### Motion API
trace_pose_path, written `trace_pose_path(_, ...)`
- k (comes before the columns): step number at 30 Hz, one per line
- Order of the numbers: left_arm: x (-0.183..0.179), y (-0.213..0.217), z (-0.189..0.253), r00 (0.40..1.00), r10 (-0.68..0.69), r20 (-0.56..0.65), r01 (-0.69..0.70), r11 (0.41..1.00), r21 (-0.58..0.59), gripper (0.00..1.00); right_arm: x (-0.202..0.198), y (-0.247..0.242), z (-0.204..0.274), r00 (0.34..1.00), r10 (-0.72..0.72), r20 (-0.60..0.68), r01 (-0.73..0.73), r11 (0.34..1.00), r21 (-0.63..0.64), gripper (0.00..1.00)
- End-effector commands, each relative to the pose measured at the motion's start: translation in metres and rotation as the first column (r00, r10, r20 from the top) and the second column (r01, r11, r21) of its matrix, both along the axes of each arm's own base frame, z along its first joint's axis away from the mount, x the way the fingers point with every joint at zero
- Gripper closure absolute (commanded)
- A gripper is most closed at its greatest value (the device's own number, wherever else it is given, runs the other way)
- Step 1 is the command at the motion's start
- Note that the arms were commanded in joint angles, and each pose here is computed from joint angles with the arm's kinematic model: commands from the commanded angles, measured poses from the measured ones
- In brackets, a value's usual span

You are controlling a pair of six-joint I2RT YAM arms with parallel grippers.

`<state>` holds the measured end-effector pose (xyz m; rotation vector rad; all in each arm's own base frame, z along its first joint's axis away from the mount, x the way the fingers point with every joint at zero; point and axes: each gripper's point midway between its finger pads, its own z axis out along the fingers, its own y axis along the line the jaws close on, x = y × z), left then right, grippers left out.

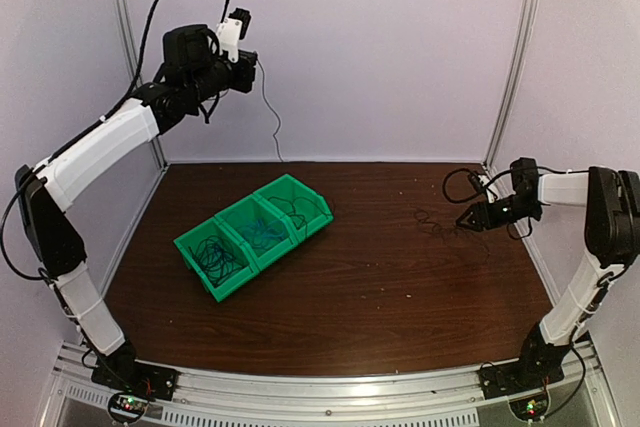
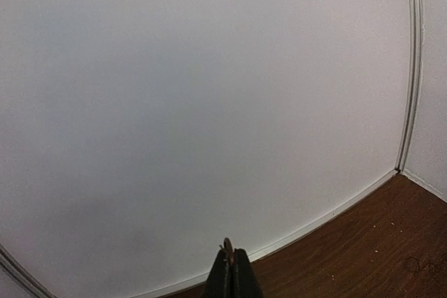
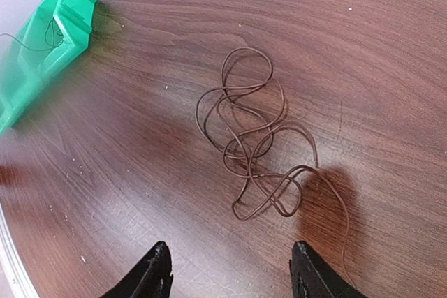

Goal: Untangle the cables

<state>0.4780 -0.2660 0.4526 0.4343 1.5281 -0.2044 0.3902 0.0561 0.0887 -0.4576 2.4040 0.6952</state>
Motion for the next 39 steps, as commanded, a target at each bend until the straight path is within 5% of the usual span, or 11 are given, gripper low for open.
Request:
trace_pose_path(1,0.003,0.006,-0.02,0.998,-0.023,-0.065,0.025,0.999,0.04,1.0,-0.002,0.006,-0.004,1.0,0.023,-0.006,-0.023,1.0,0.016,0.41)
trace_pose_path(11,0.018,-0.035,-0.146,0.917,-0.152,-0.369,0.174,0.984,0.028,1.0,-0.005,0.006,-0.007,0.999,0.027,-0.018,-0.026,1.0,0.017,0.41)
trace_pose_path(26,0.025,-0.079,-0.276,0.725,-0.277,-0.631,0.283,0.955,-0.094,1.0,-0.006,0.006,-0.014,0.998,0.034,-0.043,-0.033,0.999,0.022,0.41)
trace_pose_path(32,0.015,-0.091,-0.305,0.657,-0.345,-0.67,0.316,0.933,-0.17,1.0,-0.006,0.007,-0.017,0.998,0.037,-0.053,-0.036,0.999,0.024,0.41)
trace_pose_path(39,-0.004,-0.117,-0.312,0.571,-0.537,-0.62,0.471,0.834,-0.288,1.0,-0.007,0.007,-0.021,0.997,0.042,-0.068,-0.04,0.999,0.027,0.41)
